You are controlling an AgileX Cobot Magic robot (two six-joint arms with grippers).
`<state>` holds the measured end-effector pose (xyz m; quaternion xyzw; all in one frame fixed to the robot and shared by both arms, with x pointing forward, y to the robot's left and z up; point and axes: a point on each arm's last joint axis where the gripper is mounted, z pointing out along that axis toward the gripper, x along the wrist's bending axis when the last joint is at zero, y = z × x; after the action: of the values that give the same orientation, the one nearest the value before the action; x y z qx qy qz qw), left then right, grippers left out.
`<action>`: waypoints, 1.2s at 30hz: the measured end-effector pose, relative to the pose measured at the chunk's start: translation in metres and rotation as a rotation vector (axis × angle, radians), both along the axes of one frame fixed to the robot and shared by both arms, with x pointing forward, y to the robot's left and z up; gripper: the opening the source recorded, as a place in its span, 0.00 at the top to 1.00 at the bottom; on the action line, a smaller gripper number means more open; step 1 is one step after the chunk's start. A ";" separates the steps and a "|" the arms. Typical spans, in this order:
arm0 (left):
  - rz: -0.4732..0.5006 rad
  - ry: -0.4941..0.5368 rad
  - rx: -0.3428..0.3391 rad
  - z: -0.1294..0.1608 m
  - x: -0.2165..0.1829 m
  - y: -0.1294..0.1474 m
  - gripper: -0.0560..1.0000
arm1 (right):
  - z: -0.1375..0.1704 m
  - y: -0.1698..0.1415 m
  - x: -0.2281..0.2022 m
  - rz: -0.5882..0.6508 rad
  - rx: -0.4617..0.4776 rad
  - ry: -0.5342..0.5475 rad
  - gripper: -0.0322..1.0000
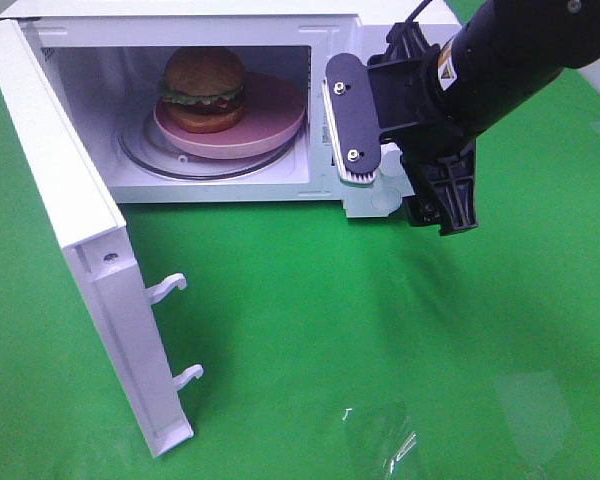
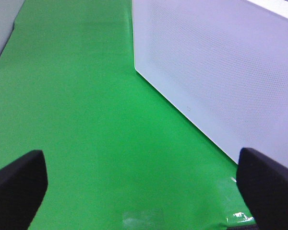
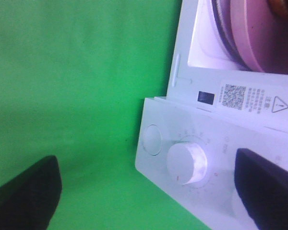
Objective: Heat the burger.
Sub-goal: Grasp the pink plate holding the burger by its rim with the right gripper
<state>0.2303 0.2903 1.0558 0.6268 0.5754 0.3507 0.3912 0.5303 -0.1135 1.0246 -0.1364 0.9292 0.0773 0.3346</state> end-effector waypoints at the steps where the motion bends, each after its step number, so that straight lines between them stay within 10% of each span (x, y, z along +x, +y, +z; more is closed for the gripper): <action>1: 0.000 0.000 0.000 0.000 0.000 0.000 0.01 | 0.000 0.003 0.000 0.008 0.001 -0.013 0.06; 36: 0.000 0.000 0.000 0.000 0.000 0.000 0.01 | -0.055 0.102 0.078 0.070 0.055 -0.075 0.11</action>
<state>0.2303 0.2903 1.0558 0.6268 0.5754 0.3507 0.3912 0.6079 -0.0119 0.9698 -0.1626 0.9083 0.1092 0.3698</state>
